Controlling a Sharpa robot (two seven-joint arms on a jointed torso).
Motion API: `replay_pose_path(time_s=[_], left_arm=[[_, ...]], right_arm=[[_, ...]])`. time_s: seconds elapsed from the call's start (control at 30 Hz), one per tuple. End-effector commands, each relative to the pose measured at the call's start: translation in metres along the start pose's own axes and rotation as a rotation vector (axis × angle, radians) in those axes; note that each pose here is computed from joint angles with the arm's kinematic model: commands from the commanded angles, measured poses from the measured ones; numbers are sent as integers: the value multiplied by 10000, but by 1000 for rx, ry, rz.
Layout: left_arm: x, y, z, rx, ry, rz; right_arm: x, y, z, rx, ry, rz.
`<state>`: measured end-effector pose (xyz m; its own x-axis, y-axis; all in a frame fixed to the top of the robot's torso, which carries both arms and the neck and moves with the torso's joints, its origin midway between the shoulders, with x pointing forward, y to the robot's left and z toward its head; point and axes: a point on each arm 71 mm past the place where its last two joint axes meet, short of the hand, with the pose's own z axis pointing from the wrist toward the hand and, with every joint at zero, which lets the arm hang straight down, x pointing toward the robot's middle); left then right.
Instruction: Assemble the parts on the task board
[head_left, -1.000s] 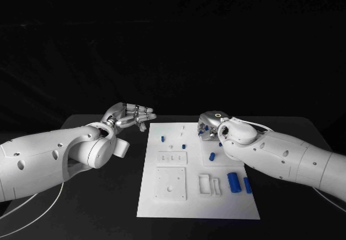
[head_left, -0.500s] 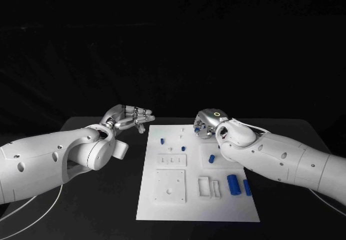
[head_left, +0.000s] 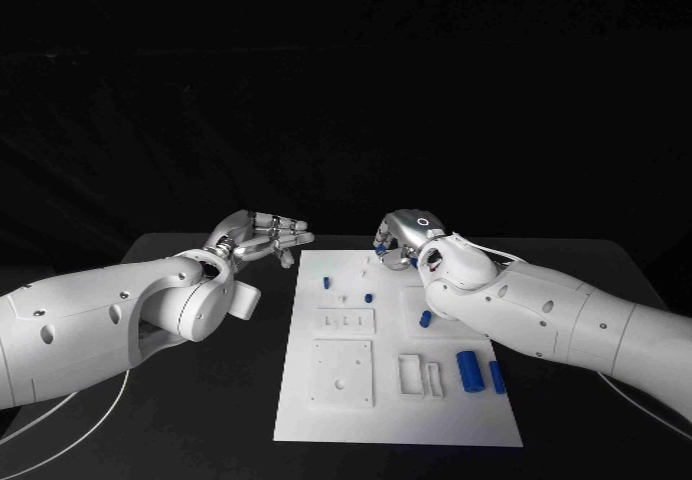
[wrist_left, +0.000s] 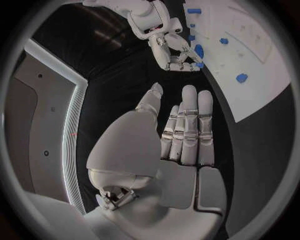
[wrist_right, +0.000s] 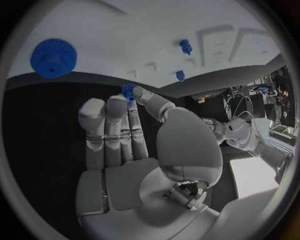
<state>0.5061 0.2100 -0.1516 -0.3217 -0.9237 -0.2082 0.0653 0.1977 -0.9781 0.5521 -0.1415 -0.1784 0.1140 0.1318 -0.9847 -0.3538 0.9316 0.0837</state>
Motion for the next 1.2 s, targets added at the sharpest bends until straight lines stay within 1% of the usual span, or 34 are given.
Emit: replay_pose_path(time_s=[0.03,0.47,1.2], left_arm=[[32,-46,5,17,17,-7],[52,-83,0,24,24,-5],[50,-86,-3,25,24,-4]], right_arm=[[-3,31,24,-8,-16,-2],[43,121,84,-25,-1,-4],[79,110,92,-23,29,-22]])
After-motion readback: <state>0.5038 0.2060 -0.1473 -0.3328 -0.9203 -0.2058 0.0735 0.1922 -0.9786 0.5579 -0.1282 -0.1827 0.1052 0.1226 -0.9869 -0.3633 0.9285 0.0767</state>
